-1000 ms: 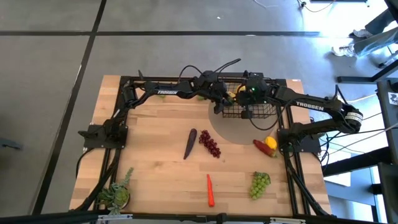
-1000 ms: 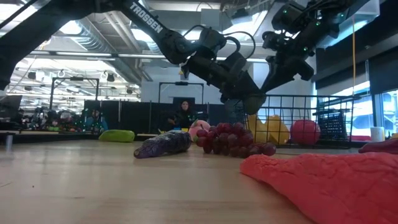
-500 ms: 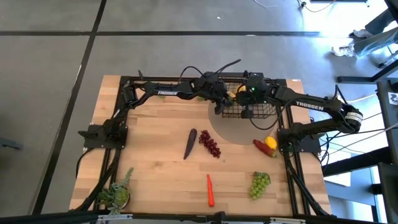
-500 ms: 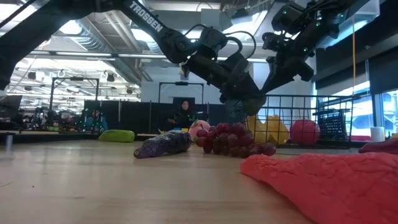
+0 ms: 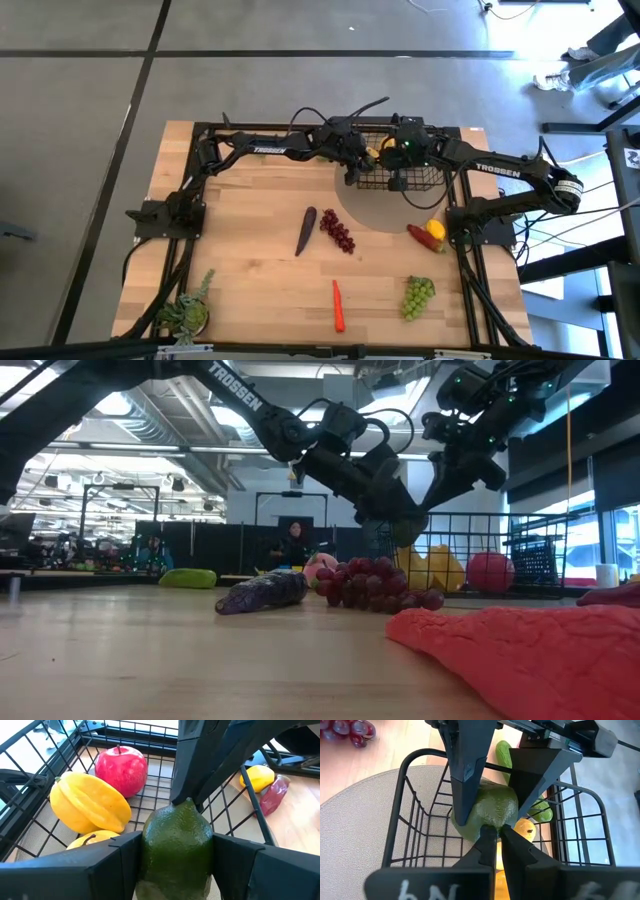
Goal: Build produce basket
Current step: Put the green lime into the black wire basket
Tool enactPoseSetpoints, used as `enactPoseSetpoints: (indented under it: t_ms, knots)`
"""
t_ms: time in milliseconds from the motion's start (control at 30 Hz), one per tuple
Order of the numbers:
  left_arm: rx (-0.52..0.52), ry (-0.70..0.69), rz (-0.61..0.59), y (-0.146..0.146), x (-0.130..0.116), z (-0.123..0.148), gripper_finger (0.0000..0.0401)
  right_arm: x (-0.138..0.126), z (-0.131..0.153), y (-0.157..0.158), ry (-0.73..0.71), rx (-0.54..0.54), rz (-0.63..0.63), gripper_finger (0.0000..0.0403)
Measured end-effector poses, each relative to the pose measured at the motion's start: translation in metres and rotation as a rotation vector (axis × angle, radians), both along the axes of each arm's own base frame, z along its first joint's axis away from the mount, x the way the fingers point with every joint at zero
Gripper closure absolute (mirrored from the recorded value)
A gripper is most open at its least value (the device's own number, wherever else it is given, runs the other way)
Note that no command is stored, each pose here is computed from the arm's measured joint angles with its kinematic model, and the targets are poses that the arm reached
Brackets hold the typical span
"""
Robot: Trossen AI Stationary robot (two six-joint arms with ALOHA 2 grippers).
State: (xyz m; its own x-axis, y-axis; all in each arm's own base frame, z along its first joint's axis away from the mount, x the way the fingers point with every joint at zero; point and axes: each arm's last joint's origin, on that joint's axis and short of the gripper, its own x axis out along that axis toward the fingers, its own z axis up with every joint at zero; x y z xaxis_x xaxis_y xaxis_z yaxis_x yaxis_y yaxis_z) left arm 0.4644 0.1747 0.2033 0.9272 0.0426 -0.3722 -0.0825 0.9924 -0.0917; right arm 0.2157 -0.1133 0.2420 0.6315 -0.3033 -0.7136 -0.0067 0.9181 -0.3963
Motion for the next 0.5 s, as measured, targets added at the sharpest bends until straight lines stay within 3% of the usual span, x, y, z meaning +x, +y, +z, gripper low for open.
enactPoseSetpoints:
  t_ms: [200,500]
  knots:
    - [-0.018,0.001,0.02,0.0006,-0.0001,0.0,0.0223,-0.0002,0.0006,-0.0016,0.015,-0.047,-0.046,0.0383]
    - [-0.047,0.012,0.024,-0.0003,-0.0005,-0.0003,0.0223,-0.0001,0.001,-0.0021,0.014,-0.056,-0.054,0.0339]
